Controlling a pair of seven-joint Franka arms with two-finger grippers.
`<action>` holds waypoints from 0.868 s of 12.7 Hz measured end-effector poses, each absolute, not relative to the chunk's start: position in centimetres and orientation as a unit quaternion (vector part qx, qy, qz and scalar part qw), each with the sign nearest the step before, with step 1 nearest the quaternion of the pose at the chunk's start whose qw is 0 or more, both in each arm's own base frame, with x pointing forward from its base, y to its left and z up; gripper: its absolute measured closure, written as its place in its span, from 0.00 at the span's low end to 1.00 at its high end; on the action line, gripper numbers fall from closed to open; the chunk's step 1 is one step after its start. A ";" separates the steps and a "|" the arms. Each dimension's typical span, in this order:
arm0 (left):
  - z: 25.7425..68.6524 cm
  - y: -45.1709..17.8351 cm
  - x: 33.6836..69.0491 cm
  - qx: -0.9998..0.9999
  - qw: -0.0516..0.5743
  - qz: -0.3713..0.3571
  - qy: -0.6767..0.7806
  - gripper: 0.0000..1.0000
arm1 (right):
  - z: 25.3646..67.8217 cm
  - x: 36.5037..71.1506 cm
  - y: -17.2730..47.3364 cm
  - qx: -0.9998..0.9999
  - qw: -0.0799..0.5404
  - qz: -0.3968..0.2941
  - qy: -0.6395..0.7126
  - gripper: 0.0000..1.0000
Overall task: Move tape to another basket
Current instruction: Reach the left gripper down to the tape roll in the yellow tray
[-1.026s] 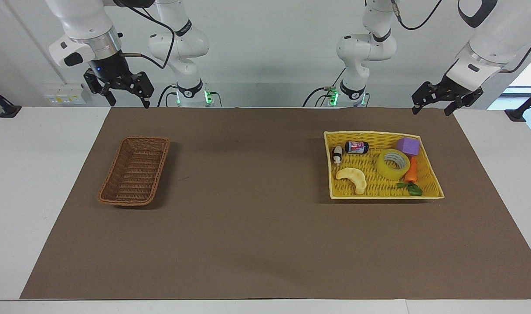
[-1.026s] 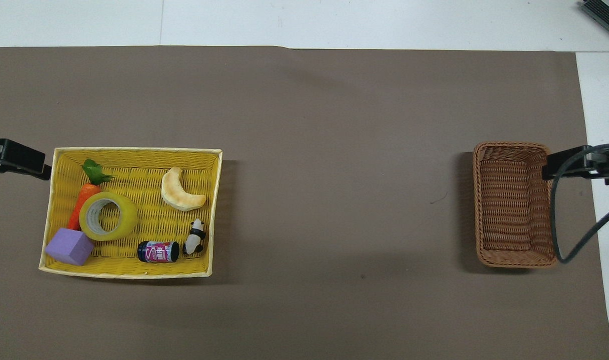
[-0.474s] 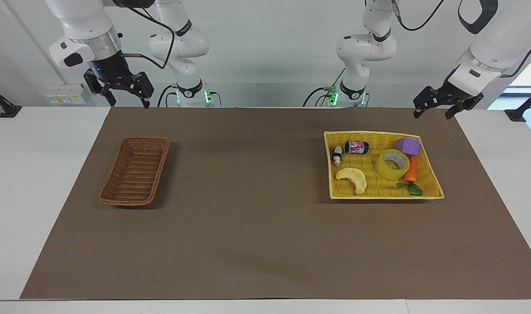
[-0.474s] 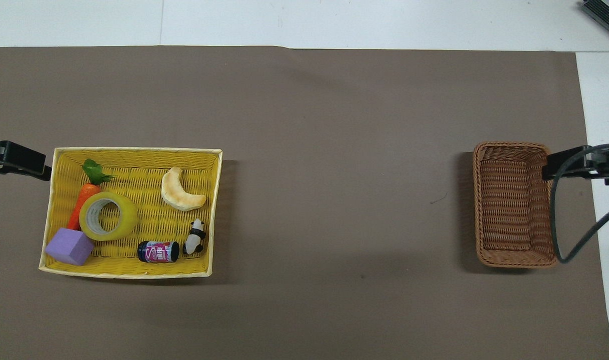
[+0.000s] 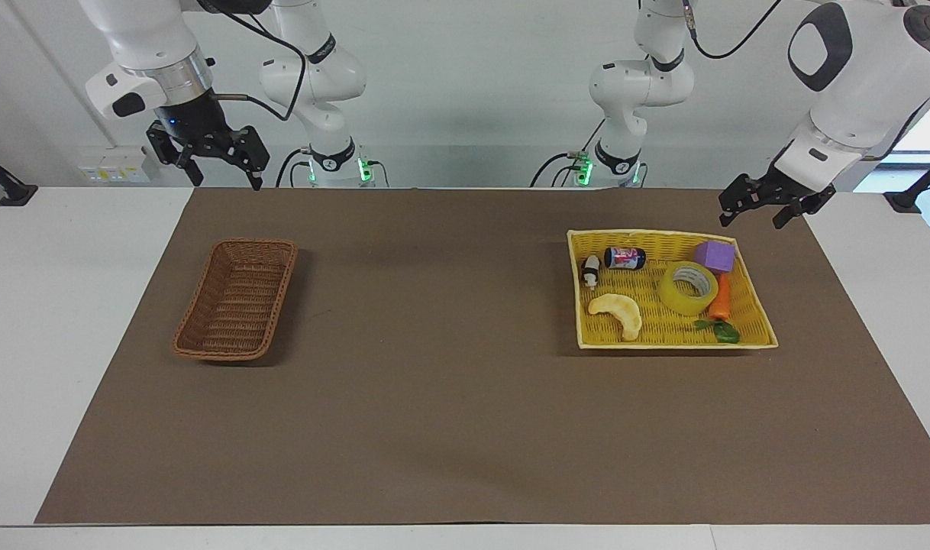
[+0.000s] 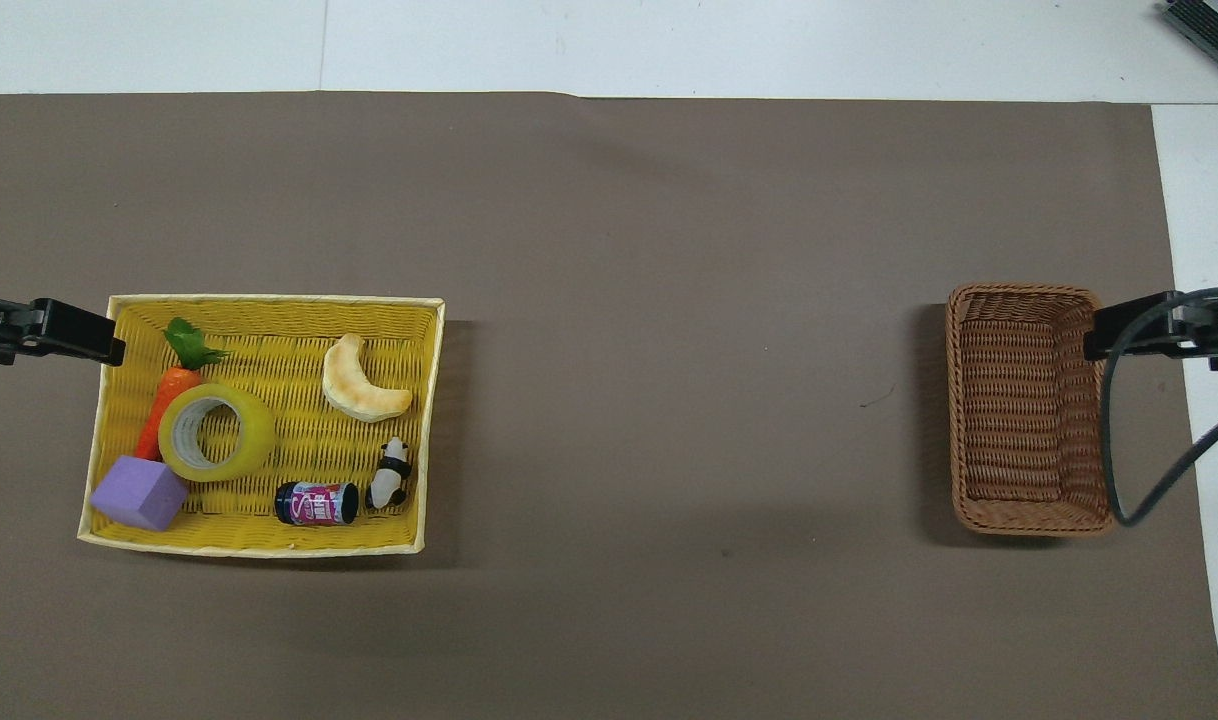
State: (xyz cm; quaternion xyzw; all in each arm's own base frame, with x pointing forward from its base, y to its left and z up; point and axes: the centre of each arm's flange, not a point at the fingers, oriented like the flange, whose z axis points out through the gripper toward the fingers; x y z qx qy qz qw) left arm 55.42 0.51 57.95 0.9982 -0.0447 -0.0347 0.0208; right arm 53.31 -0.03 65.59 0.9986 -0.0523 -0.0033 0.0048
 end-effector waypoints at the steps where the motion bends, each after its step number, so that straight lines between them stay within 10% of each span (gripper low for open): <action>1: 57.2 1.2 55.5 0.998 0.021 -0.032 -0.049 0.00 | 65.6 53.3 0.0 0.999 0.005 -0.003 -0.052 0.00; 11: 45.7 4.7 55.9 0.991 0.024 -0.030 -0.126 0.00 | 65.6 53.3 0.0 0.999 0.005 -0.003 -0.052 0.00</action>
